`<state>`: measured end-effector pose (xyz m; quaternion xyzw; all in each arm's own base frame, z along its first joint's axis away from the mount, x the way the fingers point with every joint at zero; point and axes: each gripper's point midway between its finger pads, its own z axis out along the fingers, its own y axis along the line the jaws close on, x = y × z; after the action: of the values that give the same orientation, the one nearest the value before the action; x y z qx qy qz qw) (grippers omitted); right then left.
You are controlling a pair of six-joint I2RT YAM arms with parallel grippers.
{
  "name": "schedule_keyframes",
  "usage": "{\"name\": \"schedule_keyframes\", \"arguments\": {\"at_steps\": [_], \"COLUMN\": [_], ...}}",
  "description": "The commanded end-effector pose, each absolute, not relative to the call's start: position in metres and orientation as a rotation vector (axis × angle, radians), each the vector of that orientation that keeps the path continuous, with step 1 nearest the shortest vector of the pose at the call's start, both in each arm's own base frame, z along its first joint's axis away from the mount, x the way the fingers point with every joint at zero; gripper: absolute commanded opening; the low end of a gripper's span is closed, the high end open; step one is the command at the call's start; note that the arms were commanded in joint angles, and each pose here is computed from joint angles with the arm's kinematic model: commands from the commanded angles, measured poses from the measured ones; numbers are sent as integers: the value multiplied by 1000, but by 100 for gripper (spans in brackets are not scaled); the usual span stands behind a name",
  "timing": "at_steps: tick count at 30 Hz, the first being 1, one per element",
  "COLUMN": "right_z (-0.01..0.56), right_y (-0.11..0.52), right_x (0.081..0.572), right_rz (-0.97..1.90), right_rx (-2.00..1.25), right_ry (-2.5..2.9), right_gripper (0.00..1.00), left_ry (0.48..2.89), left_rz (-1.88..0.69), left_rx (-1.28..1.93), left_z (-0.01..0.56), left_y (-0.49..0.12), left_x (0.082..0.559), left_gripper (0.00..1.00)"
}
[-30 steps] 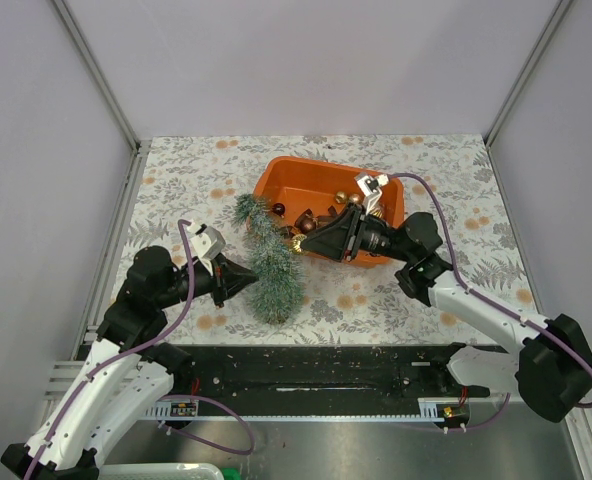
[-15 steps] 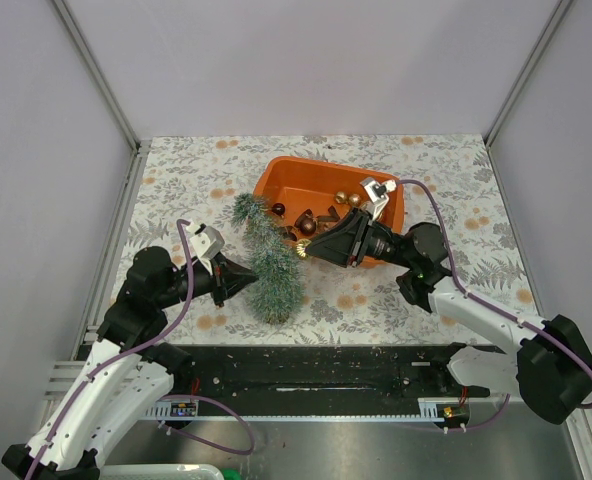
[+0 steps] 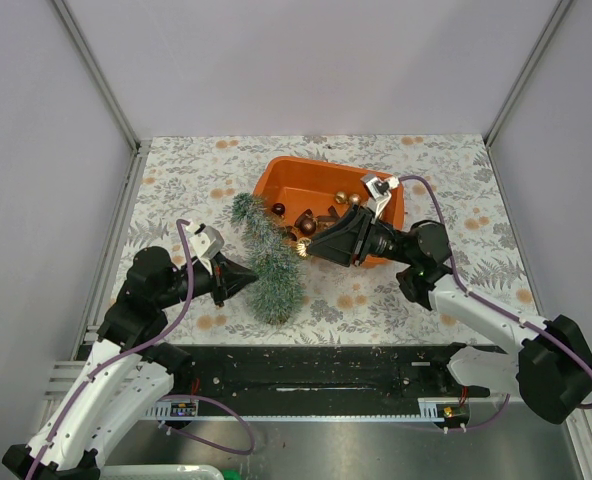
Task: Decorate the small christmas tree
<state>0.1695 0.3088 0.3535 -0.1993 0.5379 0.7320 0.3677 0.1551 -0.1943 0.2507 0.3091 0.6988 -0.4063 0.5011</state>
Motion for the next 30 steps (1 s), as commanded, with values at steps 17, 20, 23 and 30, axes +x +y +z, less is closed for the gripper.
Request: {"name": "schedule_keyframes", "arguments": {"at_steps": [17,20,23,30], "right_z": [383,379,378,372], "right_y": [316,314,309,299], "right_x": [166,165,164,161], "right_rz": [1852,1825,1801,1753], "right_rx": [-651,-650,-645,-631], "right_ry": [1288,1308,1325,1371], "right_gripper": [11,10,10,10], "left_ry": [1608,1611,1615,1615], "left_rz": [-986,-984,-983,-990], "left_rx": [744,743,741,740], "left_z": [267,266,265,264], "left_y": [-191,-191,-191,-192], "left_x": [150,150,150,150], "left_gripper": [6,6,6,6]}}
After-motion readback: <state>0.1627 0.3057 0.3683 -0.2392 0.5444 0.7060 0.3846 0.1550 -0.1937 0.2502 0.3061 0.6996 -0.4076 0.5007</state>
